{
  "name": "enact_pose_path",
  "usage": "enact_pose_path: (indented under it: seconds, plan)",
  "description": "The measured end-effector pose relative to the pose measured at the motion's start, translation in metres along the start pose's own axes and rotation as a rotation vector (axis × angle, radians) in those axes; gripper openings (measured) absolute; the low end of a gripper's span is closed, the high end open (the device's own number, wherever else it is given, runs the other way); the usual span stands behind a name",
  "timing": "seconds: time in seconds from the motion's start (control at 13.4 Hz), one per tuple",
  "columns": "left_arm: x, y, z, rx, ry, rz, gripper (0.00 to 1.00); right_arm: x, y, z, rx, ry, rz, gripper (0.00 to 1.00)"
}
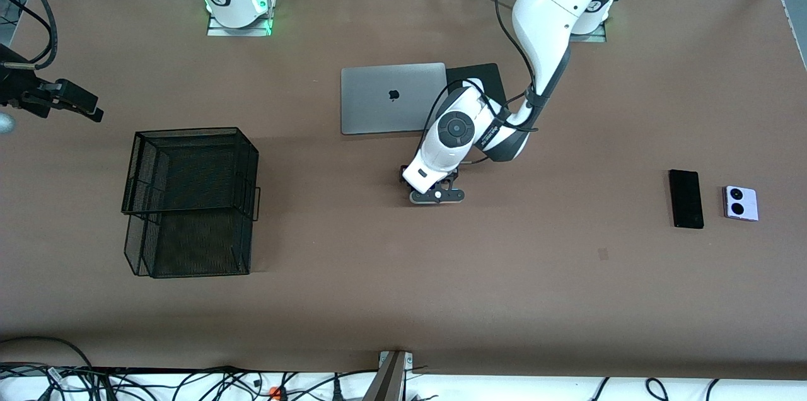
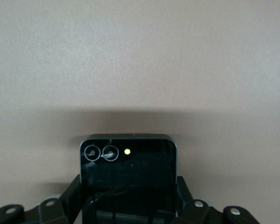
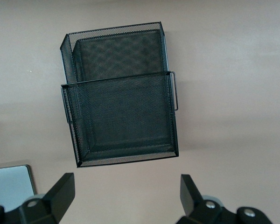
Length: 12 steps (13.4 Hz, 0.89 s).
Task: Place phones with both arms
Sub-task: 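Carry the flip phone to mid-table and release it with the left gripper, then reach the right gripper to the flip phone while the left gripper reaches the slim phone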
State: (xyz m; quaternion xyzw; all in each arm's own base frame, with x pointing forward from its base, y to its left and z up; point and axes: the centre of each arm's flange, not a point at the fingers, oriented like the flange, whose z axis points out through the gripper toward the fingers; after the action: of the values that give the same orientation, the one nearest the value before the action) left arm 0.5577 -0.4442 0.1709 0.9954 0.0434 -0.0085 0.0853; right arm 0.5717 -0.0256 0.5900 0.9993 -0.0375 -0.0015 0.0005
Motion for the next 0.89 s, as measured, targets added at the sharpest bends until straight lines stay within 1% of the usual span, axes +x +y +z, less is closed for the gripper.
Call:
enact_pose_path:
  seconds: [0.07,0.15,0.22,0.37,0.45,0.6,0.75,0.89]
  plan:
    - [0.001,0.0,-0.001,-0.004,0.006,-0.002,0.94,0.0,0.0,0.0,0.0,-0.001,0.0,1.0]
    - [0.003,0.0,-0.002,-0.005,0.011,-0.006,0.99,0.0,0.0,0.001,0.0,-0.002,-0.001,1.0]
    - [0.007,-0.001,-0.006,-0.004,0.014,-0.01,1.0,0.001,-0.001,0.002,0.0,-0.003,-0.001,1.0]
    - [0.017,-0.008,-0.024,0.026,-0.007,-0.028,1.0,0.001,-0.002,0.004,0.0,-0.006,-0.003,1.0]
    - [0.027,-0.016,-0.043,0.046,-0.019,-0.044,1.0,0.003,-0.004,0.006,0.0,-0.003,-0.007,1.0]
    - [0.055,-0.047,-0.104,0.083,-0.043,-0.102,1.0,0.012,-0.015,0.019,0.002,0.0,-0.026,1.0]
    - [0.081,-0.098,-0.172,0.112,-0.065,-0.185,1.0,0.025,-0.041,0.044,0.006,-0.008,-0.052,1.0]
    - [0.103,-0.158,-0.215,0.161,-0.071,-0.247,1.0,0.036,-0.081,0.072,0.014,-0.011,-0.037,1.0]
